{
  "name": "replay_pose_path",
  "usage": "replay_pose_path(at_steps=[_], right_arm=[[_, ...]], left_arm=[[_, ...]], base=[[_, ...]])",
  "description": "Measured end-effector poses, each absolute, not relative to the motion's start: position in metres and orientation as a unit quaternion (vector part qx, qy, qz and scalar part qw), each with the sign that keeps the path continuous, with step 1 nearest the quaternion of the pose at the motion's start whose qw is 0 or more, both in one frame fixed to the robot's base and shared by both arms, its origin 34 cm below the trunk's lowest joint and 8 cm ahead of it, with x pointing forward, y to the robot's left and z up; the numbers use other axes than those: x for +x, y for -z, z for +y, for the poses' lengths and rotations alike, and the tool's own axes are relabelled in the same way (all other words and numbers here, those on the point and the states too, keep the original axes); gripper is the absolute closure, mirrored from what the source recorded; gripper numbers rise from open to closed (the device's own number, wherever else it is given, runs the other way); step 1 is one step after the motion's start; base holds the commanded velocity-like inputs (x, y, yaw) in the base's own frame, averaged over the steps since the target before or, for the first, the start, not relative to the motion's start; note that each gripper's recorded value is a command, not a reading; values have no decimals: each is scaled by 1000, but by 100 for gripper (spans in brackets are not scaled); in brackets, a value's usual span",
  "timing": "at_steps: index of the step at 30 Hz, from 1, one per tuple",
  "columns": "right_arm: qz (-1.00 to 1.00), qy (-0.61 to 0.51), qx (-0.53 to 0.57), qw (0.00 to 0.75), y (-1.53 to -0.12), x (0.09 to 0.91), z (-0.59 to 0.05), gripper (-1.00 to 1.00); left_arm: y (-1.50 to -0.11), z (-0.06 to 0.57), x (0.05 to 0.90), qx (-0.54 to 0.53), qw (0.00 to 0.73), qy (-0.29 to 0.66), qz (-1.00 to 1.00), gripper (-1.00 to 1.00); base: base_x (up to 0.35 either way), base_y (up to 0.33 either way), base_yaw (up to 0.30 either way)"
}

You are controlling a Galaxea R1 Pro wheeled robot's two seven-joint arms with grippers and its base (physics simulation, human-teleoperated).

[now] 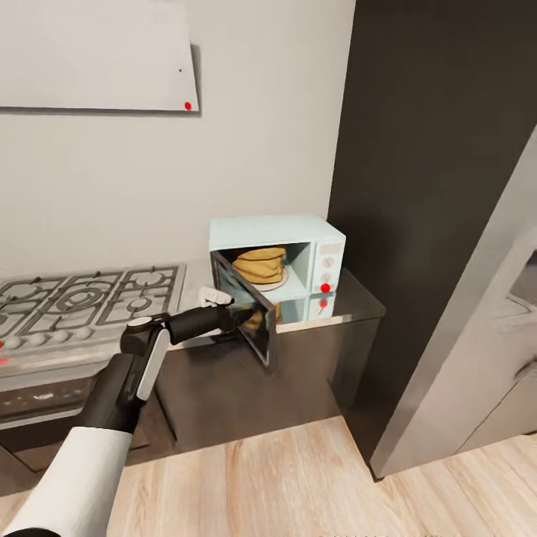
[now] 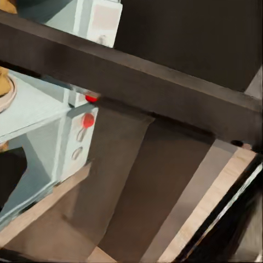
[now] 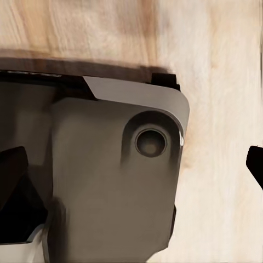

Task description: In the kitchen, take the popcorn bag from the countertop, put it into the microwave, and heat it until the popcorn is cooked so the cooked popcorn ends up inside the bag.

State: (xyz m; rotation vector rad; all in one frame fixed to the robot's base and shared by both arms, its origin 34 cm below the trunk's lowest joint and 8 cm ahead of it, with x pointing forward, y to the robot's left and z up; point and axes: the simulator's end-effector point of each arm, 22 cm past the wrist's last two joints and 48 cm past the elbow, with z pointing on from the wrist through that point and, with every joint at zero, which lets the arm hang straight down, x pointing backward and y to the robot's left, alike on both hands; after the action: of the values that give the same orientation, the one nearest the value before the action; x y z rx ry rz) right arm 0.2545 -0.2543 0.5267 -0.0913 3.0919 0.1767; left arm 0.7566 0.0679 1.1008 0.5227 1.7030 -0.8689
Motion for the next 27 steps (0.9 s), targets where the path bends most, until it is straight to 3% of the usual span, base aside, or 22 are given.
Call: replay_pose_path(at_steps=[18,27], right_arm=[[998,-44,-18,29,-527,260,-260,-100],[999,-38,-18,30,-528,261,-270,-100]], left_arm=[[-1091,67,768,212,554,312,743,-100],[-1082,91,787,171,565,257,765,-100]], base=[[0,0,-273],[0,0,-26]])
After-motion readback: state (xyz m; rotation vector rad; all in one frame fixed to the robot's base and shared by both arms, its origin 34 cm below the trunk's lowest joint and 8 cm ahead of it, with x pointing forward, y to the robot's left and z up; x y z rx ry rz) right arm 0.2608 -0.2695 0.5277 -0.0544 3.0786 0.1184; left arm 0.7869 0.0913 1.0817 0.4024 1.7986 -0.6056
